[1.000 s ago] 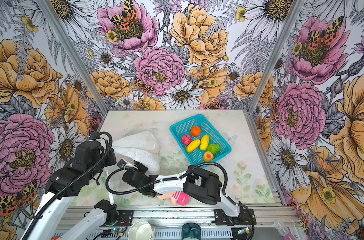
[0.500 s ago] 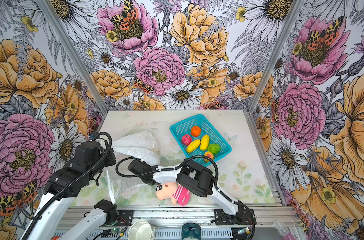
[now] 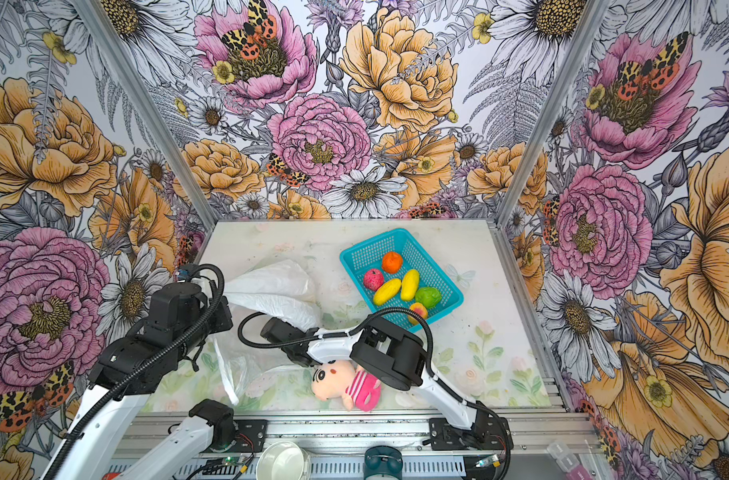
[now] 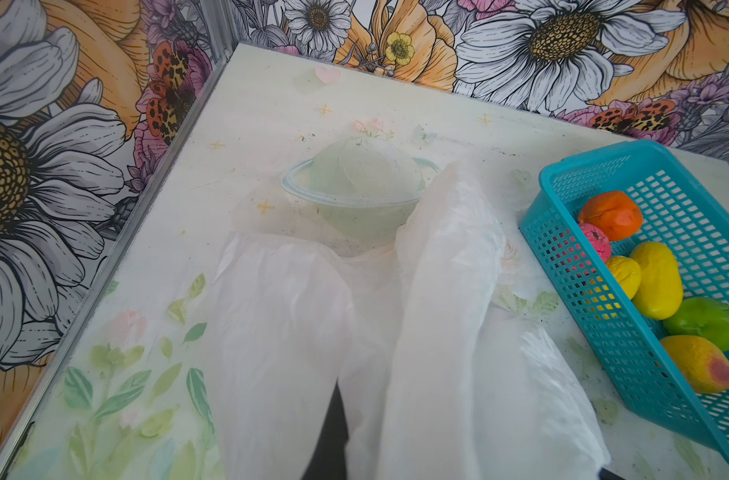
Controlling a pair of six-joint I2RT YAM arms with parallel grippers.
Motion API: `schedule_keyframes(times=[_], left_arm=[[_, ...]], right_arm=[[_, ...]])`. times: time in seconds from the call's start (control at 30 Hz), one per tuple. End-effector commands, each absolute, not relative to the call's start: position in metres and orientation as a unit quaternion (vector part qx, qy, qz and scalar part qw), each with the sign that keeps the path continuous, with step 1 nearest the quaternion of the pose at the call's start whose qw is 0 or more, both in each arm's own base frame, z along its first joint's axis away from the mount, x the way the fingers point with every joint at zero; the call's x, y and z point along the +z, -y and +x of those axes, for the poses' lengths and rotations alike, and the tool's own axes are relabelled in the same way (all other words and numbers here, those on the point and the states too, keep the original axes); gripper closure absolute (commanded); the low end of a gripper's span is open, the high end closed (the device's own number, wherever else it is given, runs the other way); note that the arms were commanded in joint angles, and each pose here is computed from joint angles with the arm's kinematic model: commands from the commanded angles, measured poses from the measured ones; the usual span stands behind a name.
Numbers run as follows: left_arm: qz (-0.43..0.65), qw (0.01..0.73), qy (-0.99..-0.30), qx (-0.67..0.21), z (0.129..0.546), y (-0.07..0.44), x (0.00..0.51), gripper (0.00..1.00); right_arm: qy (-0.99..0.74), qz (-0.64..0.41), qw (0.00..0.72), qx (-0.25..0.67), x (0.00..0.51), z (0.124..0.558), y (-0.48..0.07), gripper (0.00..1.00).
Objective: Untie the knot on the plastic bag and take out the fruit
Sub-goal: 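Lower the right gripper onto the long yellow fruit in the bag and grasp it, then lift the long yellow fruit out of the bag and carry it over the basket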
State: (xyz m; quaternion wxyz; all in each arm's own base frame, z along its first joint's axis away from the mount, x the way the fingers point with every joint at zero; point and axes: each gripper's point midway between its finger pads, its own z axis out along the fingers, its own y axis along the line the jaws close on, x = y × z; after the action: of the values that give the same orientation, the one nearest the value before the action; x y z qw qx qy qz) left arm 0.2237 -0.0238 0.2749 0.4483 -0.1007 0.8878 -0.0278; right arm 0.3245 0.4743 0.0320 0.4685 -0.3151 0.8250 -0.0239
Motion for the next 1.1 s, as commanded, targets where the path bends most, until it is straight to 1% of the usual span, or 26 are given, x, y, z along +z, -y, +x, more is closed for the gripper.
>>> schedule_keyframes(times=[0.0, 0.17, 0.37, 0.6, 0.73, 1.07], left_arm=[[-0.107, 0.46, -0.881, -0.026, 0.225, 0.022, 0.278, 1.0], [-0.107, 0.461, -0.88, -0.026, 0.225, 0.022, 0.278, 1.0], [-0.107, 0.46, -0.881, -0.025, 0.226, 0.022, 0.278, 1.0], [-0.108, 0.458, -0.882, -0.023, 0.226, 0.022, 0.276, 1.0], [-0.108, 0.458, -0.882, -0.024, 0.226, 0.022, 0.277, 1.0], [-0.108, 0.458, -0.882, -0.024, 0.226, 0.022, 0.277, 1.0]], right_arm=[[-0.828, -0.313, 0.465, -0.004, 0.041, 0.323, -0.474, 0.52], [-0.816, -0.318, 0.481, 0.032, 0.07, 0.311, -0.477, 0.61], [-0.779, -0.344, 0.517, 0.087, 0.115, 0.277, -0.486, 0.69], [-0.738, -0.375, 0.53, 0.186, 0.155, 0.234, -0.488, 0.72], [-0.705, -0.395, 0.539, 0.238, 0.176, 0.208, -0.486, 0.72], [-0.639, -0.389, 0.582, 0.32, 0.238, 0.17, -0.444, 0.73]])
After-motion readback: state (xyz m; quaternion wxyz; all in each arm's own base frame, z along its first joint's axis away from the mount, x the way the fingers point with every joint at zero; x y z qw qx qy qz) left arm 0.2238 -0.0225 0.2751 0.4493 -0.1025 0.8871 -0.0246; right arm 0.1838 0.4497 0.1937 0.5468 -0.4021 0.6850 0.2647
